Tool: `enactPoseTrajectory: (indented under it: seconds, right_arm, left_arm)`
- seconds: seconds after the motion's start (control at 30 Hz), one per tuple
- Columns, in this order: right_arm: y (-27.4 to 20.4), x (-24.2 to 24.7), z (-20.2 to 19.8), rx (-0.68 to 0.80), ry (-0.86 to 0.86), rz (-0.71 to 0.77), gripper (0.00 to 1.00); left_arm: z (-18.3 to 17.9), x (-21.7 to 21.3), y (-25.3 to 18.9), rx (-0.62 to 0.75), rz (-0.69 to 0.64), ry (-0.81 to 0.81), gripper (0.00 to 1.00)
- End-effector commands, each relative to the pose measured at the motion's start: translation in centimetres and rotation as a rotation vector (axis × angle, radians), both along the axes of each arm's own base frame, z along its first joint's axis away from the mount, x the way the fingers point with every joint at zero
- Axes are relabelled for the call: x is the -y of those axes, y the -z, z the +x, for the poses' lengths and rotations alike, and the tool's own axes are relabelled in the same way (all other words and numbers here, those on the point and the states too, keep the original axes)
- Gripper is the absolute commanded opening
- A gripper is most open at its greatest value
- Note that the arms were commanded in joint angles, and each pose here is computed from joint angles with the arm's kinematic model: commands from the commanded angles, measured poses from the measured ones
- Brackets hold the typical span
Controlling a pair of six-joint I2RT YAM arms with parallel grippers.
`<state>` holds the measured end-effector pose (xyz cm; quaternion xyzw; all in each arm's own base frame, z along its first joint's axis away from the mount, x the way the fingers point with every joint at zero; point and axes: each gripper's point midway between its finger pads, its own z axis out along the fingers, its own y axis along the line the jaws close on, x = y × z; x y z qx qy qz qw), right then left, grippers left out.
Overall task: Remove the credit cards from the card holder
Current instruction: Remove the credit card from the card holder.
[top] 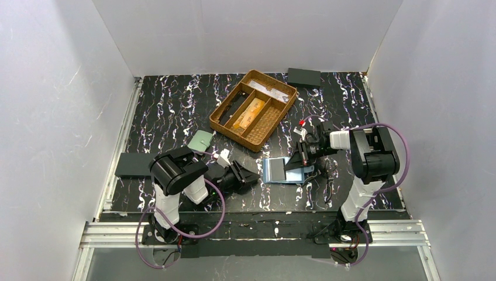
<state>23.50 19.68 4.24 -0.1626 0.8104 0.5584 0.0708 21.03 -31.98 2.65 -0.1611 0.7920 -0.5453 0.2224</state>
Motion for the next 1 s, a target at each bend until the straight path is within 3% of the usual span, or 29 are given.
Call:
enactPoseTrajectory:
  seconds: [0.0,0.13,0.4,0.63,0.97]
  right_arm:
    - [-3.6,-0.5,0.1,0.130,-0.078,0.085,0.01]
    - [-5.1,-1.0,-0.7,0.208,-0.146,0.091,0.01]
    - [-7.0,-1.7,-1.5,0.369,-0.215,0.072,0.01]
    - [-8.4,-2.2,-2.7,0.372,-0.263,0.150,0.01]
    - [-9.6,-2.3,-3.5,0.375,-0.288,0.215,0.01]
  left_arm:
    - [-0.5,-0.6,0.0,0.049,0.040,0.039,0.31]
    - [-0.6,-0.4,-0.2,0.092,0.052,0.070,0.35]
    - [-0.6,-0.9,-2.8,0.316,0.102,0.116,0.45]
    - [-1.5,1.2,-3.5,0.317,0.038,0.232,0.60]
    - [-1.8,2.6,-4.6,0.338,-0.011,0.302,0.55]
